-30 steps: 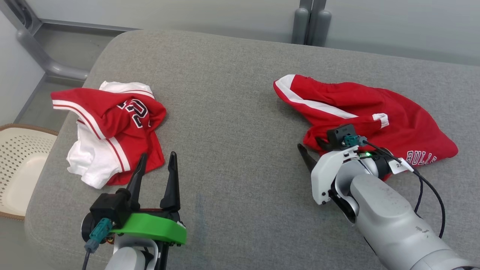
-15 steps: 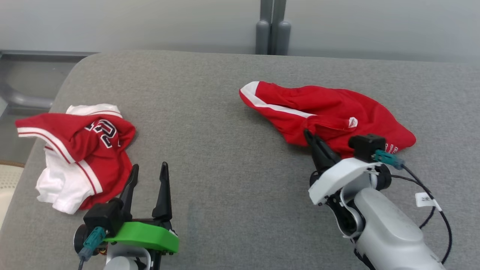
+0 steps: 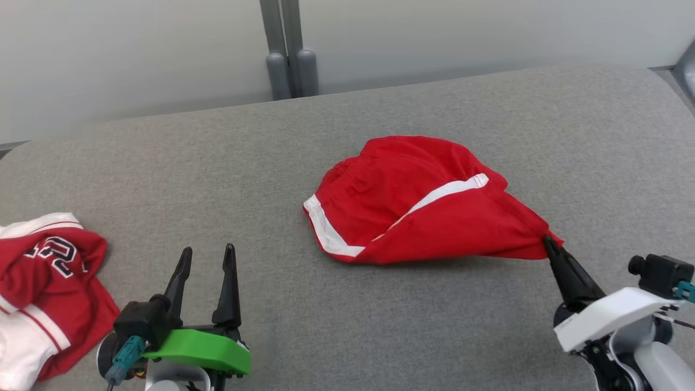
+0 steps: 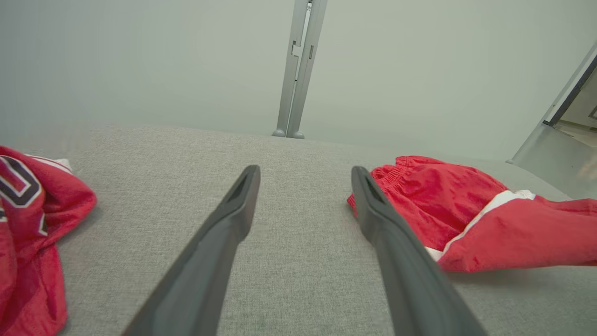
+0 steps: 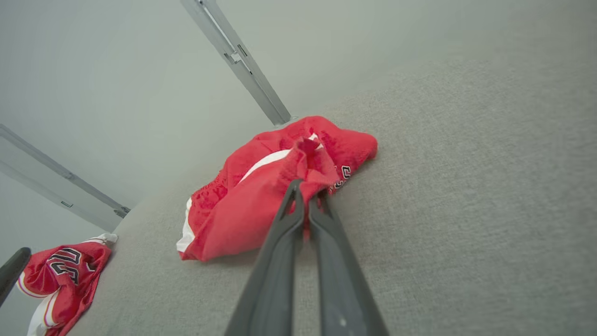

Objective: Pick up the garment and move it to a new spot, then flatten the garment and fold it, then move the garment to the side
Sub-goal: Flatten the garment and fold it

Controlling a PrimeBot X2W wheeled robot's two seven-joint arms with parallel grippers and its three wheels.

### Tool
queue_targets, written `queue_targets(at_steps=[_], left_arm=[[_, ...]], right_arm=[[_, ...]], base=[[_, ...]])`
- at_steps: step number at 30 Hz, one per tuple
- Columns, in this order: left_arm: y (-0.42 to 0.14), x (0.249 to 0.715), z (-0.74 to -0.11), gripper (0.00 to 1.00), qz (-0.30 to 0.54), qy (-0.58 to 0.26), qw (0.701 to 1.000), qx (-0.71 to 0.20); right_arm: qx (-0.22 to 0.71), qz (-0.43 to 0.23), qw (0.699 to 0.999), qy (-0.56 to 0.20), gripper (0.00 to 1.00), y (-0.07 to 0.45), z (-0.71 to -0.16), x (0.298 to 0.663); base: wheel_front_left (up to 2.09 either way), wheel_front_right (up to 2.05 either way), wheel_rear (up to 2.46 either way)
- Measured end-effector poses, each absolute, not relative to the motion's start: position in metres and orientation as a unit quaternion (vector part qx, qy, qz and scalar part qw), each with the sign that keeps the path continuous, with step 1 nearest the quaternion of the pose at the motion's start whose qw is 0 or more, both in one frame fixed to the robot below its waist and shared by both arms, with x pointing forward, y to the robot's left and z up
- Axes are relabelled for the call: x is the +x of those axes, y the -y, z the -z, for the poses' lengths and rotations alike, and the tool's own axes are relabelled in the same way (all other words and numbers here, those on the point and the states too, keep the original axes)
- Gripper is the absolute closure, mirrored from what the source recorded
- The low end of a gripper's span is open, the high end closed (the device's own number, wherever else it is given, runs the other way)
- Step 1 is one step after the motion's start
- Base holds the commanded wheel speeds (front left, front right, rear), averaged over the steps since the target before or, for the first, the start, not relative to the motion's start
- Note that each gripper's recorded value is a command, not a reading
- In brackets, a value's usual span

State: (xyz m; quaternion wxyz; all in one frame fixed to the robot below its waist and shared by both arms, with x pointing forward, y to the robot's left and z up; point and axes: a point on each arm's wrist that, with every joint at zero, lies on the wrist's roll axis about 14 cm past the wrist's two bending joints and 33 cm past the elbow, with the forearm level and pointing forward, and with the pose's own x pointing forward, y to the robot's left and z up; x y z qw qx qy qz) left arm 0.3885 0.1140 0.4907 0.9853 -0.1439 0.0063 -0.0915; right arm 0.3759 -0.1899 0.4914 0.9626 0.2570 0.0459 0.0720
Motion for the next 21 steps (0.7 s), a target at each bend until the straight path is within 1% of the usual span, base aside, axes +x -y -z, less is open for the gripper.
queue_targets(at_steps=[3,6,8,9,12,18,21], left_arm=[[-0.103,0.394,-0.488,0.0,0.108,-0.013,0.984,-0.142],[-0.093,0.398,-0.484,0.0,0.122,-0.023,0.982,-0.142],[-0.088,0.4,-0.481,0.0,0.128,-0.027,0.981,-0.142],[-0.087,0.401,-0.481,0.0,0.13,-0.028,0.981,-0.142],[-0.085,0.403,-0.478,0.0,0.133,-0.032,0.98,-0.142],[-0.092,0.4,-0.478,0.0,0.126,-0.032,0.982,-0.137],[-0.095,0.399,-0.481,0.0,0.123,-0.029,0.982,-0.138]], right_arm=[[0.235,-0.028,0.97,-0.061,1.0,0.227,-0.48,0.362],[0.233,0.001,0.97,-0.077,1.0,0.244,-0.467,0.354],[0.225,0.015,0.969,-0.097,0.51,0.252,-0.454,0.349],[0.218,0.019,0.97,-0.109,0.0,0.255,-0.447,0.347],[0.202,0.034,0.972,-0.111,0.0,0.265,-0.44,0.349],[0.186,0.076,0.979,-0.037,0.0,0.298,-0.467,0.361],[0.181,0.073,0.981,0.015,0.0,0.297,-0.494,0.372]], base=[[0.0,0.0,0.0],[0.0,0.0,0.0],[0.0,0.0,0.0],[0.0,0.0,0.0],[0.0,0.0,0.0],[0.0,0.0,0.0],[0.0,0.0,0.0]])
